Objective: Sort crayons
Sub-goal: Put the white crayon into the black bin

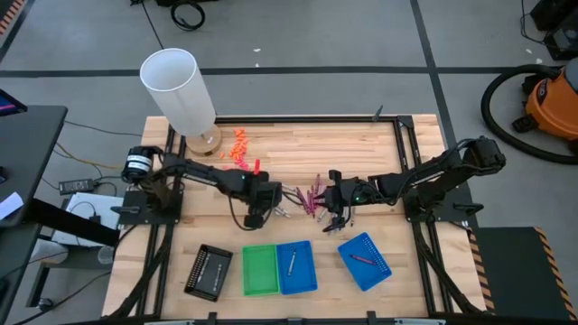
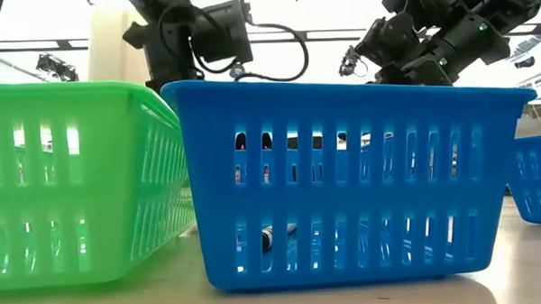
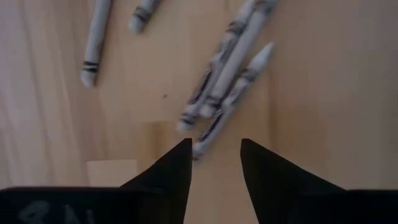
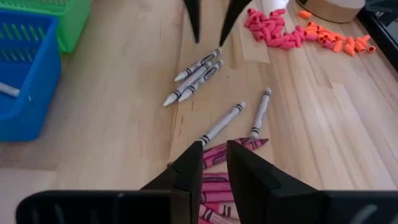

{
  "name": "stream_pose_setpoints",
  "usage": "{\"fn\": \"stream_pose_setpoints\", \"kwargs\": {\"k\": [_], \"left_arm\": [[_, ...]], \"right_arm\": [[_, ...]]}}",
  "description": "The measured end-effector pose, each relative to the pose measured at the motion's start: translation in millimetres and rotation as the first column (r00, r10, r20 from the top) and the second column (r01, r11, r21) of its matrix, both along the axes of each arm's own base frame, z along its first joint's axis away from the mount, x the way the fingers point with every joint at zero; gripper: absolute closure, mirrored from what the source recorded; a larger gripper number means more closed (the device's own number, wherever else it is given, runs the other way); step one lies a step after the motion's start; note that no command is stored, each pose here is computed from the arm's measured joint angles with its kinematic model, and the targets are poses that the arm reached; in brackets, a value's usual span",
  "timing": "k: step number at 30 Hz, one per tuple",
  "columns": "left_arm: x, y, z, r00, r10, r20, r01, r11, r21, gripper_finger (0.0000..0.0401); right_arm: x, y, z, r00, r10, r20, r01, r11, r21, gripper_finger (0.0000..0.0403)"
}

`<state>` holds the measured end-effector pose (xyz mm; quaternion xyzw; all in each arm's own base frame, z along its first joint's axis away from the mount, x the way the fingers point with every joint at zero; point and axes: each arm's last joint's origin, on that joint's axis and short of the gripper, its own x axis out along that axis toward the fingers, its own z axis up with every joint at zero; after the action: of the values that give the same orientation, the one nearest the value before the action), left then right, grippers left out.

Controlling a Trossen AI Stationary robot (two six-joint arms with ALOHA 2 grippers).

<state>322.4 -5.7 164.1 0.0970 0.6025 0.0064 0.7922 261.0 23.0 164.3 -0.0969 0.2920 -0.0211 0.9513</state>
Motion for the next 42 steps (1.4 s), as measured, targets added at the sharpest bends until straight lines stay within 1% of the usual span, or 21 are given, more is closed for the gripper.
{"fn": "stream_pose_setpoints", "kwargs": {"k": [3, 7, 13, 18, 22, 27, 31, 35, 38, 42], "left_arm": [[-2, 6, -4, 1.0, -0.031, -0.004, 0.031, 1.0, 0.003, 0.0267], [-2, 12, -8, 0.998, -0.058, 0.01, 0.058, 0.998, -0.024, 0.0272], [-2, 20, -10, 0.995, -0.099, 0.004, 0.099, 0.995, -0.011, 0.0273], [-1, 24, -15, 0.992, -0.122, -0.007, 0.122, 0.991, -0.048, 0.0274], [0, 25, -22, 0.992, -0.122, -0.032, 0.119, 0.991, -0.066, 0.0276], [0, 23, -25, 0.991, -0.123, -0.047, 0.119, 0.99, -0.081, 0.0304], [-1, 21, -24, 0.991, -0.128, -0.043, 0.123, 0.986, -0.112, 0.0345], [-1, 14, -22, 0.988, -0.146, -0.047, 0.141, 0.984, -0.106, 0.0379], [-3, 6, -21, 0.986, -0.156, -0.056, 0.15, 0.983, -0.105, 0.0384], [-7, -9, -13, 0.989, -0.108, -0.105, 0.089, 0.98, -0.175, 0.0382]], "right_arm": [[0, 0, 0, 1.0, 0.002, 0.003, -0.002, 1.0, -0.002, 0.0321], [1, 0, 1, 1.0, 0.002, 0.012, -0.002, 1.0, -0.001, 0.0321], [1, 0, 1, 1.0, 0.001, 0.017, -0.001, 1.0, 0.0, 0.0321], [1, 0, 1, 1.0, 0.0, 0.017, 0.0, 1.0, 0.012, 0.0321], [1, 0, 1, 1.0, -0.003, 0.018, 0.003, 1.0, 0.018, 0.0321], [1, 1, 1, 1.0, -0.001, 0.018, 0.001, 1.0, 0.019, 0.0321], [1, 1, 1, 1.0, -0.001, 0.017, 0.0, 1.0, 0.019, 0.0321], [1, 1, 1, 1.0, 0.0, 0.017, 0.0, 1.0, 0.019, 0.0321], [1, 1, 1, 1.0, -0.001, 0.017, 0.0, 1.0, 0.019, 0.0321], [1, 0, 1, 1.0, -0.024, 0.02, 0.024, 0.999, 0.035, 0.0321]]}}
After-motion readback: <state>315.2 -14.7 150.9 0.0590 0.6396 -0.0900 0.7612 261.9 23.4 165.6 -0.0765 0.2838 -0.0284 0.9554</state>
